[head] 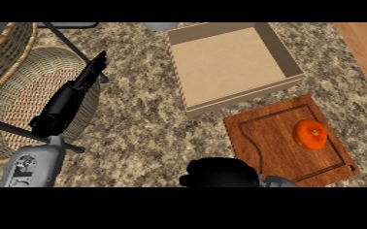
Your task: Pick the bell pepper from the cutting board and place it in the cardboard box
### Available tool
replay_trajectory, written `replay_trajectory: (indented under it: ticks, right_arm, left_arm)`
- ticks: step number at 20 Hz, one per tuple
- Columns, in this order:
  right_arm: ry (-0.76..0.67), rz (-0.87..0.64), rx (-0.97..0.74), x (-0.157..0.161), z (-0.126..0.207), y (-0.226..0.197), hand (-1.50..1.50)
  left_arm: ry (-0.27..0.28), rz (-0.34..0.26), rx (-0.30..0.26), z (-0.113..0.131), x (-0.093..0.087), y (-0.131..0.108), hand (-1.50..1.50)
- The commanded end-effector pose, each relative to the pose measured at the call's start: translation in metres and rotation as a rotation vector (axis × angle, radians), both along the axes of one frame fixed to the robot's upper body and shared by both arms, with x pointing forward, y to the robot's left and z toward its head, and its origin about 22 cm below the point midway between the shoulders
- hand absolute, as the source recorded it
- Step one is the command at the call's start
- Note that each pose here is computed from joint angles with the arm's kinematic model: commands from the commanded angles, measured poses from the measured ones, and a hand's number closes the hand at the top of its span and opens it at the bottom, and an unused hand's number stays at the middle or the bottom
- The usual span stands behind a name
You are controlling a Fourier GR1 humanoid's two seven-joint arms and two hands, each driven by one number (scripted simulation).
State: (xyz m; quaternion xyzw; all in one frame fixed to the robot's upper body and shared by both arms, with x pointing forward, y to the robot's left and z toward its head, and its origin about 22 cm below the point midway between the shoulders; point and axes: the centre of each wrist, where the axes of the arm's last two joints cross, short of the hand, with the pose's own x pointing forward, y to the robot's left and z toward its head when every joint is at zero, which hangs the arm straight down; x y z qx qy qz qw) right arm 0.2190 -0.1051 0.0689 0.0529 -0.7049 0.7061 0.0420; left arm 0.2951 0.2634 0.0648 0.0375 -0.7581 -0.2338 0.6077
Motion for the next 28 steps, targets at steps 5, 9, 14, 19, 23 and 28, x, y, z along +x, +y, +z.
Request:
replay_trajectory:
  ticks: [5, 9, 14, 19, 23, 28]
  right_arm:
    - [0.035, -0.075, 0.260, 0.014, 0.074, -0.031, 1.50]
    - [0.161, -0.292, 0.358, 0.036, 0.091, -0.045, 1.50]
    - [0.218, -0.482, 0.416, 0.064, 0.117, -0.022, 1.50]
    - [0.238, -0.605, 0.443, 0.128, 0.149, -0.018, 1.50]
    - [0.122, -0.651, 0.427, 0.162, 0.148, -0.044, 1.50]
    - [0.100, -0.719, 0.138, 0.199, 0.151, -0.038, 1.50]
  left_arm:
    - [0.023, 0.021, -0.002, 0.001, 0.002, 0.005, 0.00]
    - [0.017, 0.029, 0.006, -0.009, -0.005, 0.008, 0.00]
    - [0.003, 0.009, 0.014, -0.004, -0.003, -0.001, 0.00]
    - [-0.005, -0.021, -0.005, -0.004, -0.002, 0.015, 0.00]
    - [-0.001, -0.017, 0.011, -0.007, -0.011, 0.012, 0.00]
    - [-0.009, -0.030, 0.004, 0.015, 0.009, 0.004, 0.00]
